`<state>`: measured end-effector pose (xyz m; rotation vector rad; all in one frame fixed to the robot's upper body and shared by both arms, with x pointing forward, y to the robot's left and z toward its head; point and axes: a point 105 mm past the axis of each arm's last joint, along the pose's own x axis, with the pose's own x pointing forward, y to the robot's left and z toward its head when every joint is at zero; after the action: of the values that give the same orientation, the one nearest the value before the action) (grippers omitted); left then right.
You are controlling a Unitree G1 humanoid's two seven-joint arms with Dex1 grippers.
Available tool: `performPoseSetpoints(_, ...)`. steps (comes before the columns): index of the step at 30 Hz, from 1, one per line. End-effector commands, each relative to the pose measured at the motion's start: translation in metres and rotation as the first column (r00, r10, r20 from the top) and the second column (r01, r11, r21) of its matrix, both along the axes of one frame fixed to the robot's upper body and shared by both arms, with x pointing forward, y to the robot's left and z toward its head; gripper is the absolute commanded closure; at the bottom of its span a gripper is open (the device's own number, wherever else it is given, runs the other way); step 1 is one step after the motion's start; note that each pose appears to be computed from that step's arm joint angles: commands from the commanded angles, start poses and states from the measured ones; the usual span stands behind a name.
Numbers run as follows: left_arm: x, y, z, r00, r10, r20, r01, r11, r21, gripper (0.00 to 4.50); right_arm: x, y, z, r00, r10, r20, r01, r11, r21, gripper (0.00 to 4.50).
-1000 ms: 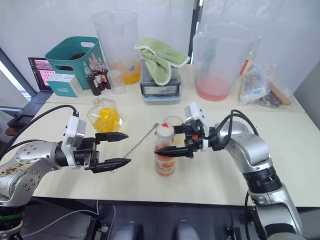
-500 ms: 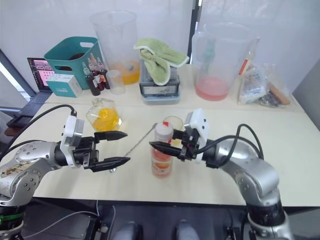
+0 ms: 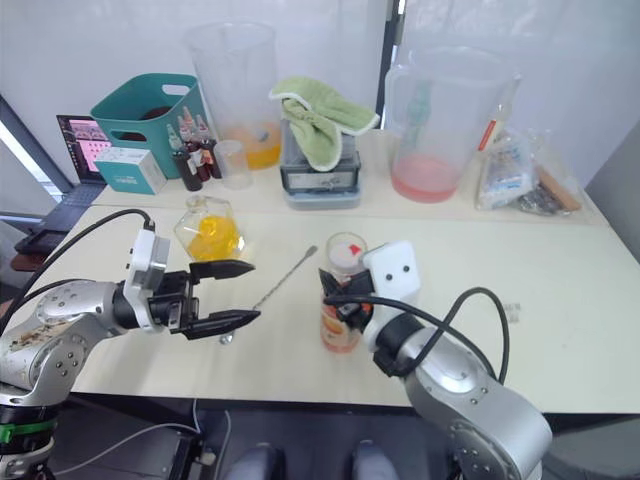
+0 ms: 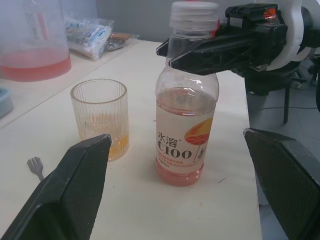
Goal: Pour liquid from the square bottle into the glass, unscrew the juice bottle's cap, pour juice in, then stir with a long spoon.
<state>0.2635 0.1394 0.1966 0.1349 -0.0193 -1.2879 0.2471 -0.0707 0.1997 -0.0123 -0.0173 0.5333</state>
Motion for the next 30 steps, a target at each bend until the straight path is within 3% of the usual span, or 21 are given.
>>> performPoseSetpoints(1, 0.000, -0.001, 0.008, 0.999, -0.017, 0.041, 0.016, 1.000, 0.004, 0.00, -0.005, 0.003, 0.003, 0.999, 0.036, 0.025, -0.036, 0.999, -0.010, 0.91)
performPoseSetpoints(4, 0.001, -0.002, 0.008, 0.999, -0.020, 0.042, 0.020, 1.000, 0.004, 0.00, -0.007, -0.001, 0.004, 0.996, 0.083, 0.032, -0.082, 0.996, -0.026, 0.05)
performPoseSetpoints(8, 0.004, -0.003, 0.011, 0.999, -0.018, 0.050, 0.018, 1.000, 0.006, 0.00, -0.009, -0.019, 0.004, 0.955, 0.296, -0.009, -0.296, 0.955, -0.012, 0.05)
performPoseSetpoints(11, 0.005, -0.002, 0.014, 0.998, -0.017, 0.053, 0.017, 1.000, 0.015, 0.00, -0.004, -0.028, 0.001, 0.881, 0.472, -0.044, -0.473, 0.880, -0.036, 0.05)
performPoseSetpoints(16, 0.003, 0.001, 0.017, 0.998, -0.017, 0.053, 0.015, 0.999, 0.032, 0.00, 0.014, -0.037, 0.000, 0.753, 0.655, -0.058, -0.658, 0.749, -0.082, 0.05)
performPoseSetpoints(21, 0.000, 0.004, 0.021, 0.998, -0.001, 0.059, -0.002, 0.999, 0.045, 0.00, 0.040, -0.038, 0.003, 0.686, 0.728, -0.021, -0.724, 0.679, -0.124, 0.05)
performPoseSetpoints(25, -0.004, 0.006, 0.023, 0.998, 0.009, 0.059, -0.012, 0.998, 0.055, 0.00, 0.044, -0.033, 0.003, 0.616, 0.788, -0.011, -0.781, 0.609, -0.136, 0.05)
performPoseSetpoints(30, -0.006, 0.008, 0.024, 0.998, 0.019, 0.057, -0.023, 0.998, 0.063, 0.00, 0.044, -0.029, 0.009, 0.581, 0.814, 0.019, -0.807, 0.579, -0.117, 1.55)
